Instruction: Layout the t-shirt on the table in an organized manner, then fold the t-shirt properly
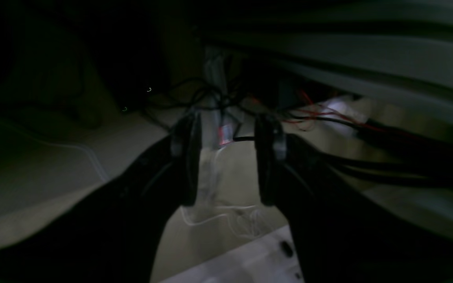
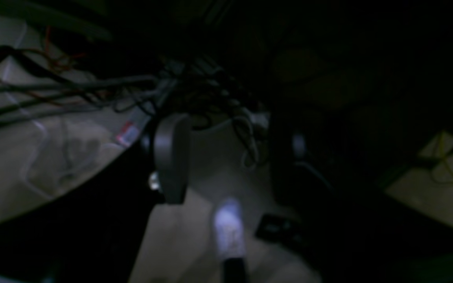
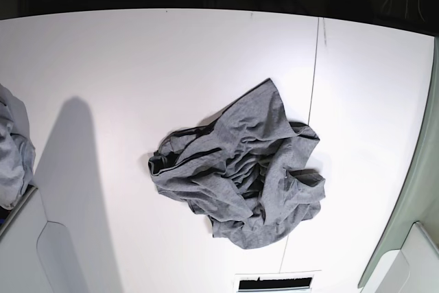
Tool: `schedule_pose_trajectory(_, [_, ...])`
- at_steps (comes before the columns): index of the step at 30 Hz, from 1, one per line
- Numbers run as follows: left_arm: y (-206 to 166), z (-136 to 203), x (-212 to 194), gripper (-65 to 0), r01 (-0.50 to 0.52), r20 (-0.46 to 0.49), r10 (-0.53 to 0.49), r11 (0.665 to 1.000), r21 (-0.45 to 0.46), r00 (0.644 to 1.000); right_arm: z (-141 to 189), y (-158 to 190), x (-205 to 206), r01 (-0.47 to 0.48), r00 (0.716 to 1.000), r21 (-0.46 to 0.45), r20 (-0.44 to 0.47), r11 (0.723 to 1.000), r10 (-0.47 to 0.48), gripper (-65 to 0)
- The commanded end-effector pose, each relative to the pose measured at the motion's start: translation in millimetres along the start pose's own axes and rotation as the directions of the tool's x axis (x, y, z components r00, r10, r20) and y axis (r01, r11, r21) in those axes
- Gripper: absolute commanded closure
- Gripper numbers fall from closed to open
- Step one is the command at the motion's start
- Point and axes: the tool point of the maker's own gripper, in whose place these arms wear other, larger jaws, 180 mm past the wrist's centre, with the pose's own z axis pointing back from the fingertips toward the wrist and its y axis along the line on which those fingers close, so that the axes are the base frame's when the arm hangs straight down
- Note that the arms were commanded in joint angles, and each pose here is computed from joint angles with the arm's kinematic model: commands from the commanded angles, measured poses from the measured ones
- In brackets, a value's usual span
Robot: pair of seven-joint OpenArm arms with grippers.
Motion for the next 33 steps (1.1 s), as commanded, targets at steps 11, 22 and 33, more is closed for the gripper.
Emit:
schedule_pose_trajectory(11, [33.6, 111.8, 81.1, -25.5, -0.027, 0.312, 0.0, 0.996, 0.081, 0.95, 68.4, -24.1, 109.8, -0.082, 0.95, -0.022, 0.302, 0.996, 0.084, -31.2])
schedule_pose_trajectory(22, [43.9, 191.8, 198.8, -38.3, 0.195, 0.499, -0.281, 0.956, 0.218, 0.82, 79.6, -93.4, 265.5, -0.021, 0.79, -0.191, 0.599, 0.981, 0.133, -31.2])
schedule_pose_trajectory(33, [16.1, 146.7, 301.1, -38.3, 0.341, 0.551, -0.398, 0.917, 0.209, 0.733, 41.3, -158.8, 367.7, 0.135, 0.75, -0.259, 0.658, 0.956, 0.073, -31.2])
